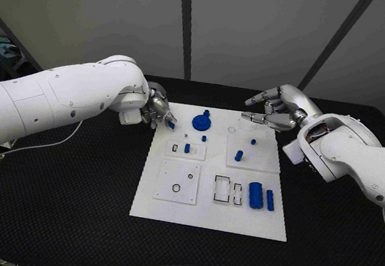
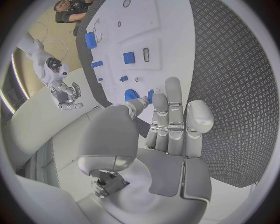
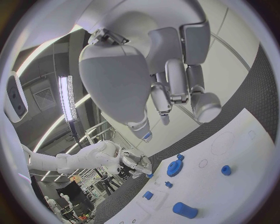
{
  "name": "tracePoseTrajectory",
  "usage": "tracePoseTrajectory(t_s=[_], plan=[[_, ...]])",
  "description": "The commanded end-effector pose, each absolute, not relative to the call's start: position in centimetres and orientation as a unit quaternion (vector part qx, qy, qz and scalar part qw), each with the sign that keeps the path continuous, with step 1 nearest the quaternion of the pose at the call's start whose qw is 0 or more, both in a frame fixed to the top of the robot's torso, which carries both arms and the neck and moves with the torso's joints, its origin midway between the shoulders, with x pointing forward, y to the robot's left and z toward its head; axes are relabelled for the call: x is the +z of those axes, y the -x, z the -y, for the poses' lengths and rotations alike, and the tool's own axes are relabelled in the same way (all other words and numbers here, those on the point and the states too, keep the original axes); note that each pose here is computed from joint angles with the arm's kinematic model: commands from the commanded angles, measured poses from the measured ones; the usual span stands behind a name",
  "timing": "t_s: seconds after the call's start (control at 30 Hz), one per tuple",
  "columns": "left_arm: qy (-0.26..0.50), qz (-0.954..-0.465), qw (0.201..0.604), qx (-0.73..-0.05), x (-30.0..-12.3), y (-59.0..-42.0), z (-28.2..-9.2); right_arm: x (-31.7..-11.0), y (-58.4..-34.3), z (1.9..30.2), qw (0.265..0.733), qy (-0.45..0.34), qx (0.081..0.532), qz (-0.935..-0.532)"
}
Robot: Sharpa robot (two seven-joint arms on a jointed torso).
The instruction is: Assemble the parts on the task board
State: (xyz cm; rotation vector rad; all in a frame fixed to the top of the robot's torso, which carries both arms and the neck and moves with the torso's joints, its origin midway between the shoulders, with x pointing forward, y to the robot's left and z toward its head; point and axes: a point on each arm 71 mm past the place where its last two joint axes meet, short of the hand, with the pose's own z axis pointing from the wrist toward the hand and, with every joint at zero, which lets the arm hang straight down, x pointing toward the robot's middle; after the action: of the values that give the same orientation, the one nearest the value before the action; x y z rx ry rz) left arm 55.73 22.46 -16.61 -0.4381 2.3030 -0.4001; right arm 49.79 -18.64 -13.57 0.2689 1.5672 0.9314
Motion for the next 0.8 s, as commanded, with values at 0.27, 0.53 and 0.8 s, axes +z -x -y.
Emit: tracePoseTrajectory(t_s=[0.27,0.53,0.8], plan=[[0.199,-0.885,0.373,-0.193,-16.5,-53.3,-22.2,-13.5,-49.8,18.8,0.603,-0.114,0.401,-0.680],[0.180,-0.883,0.391,-0.189,-17.1,-51.7,-21.7,-13.6,-49.8,18.8,0.602,-0.114,0.400,-0.682],[0.151,-0.887,0.402,-0.170,-18.0,-50.8,-21.2,-13.6,-49.8,18.8,0.602,-0.114,0.400,-0.682]])
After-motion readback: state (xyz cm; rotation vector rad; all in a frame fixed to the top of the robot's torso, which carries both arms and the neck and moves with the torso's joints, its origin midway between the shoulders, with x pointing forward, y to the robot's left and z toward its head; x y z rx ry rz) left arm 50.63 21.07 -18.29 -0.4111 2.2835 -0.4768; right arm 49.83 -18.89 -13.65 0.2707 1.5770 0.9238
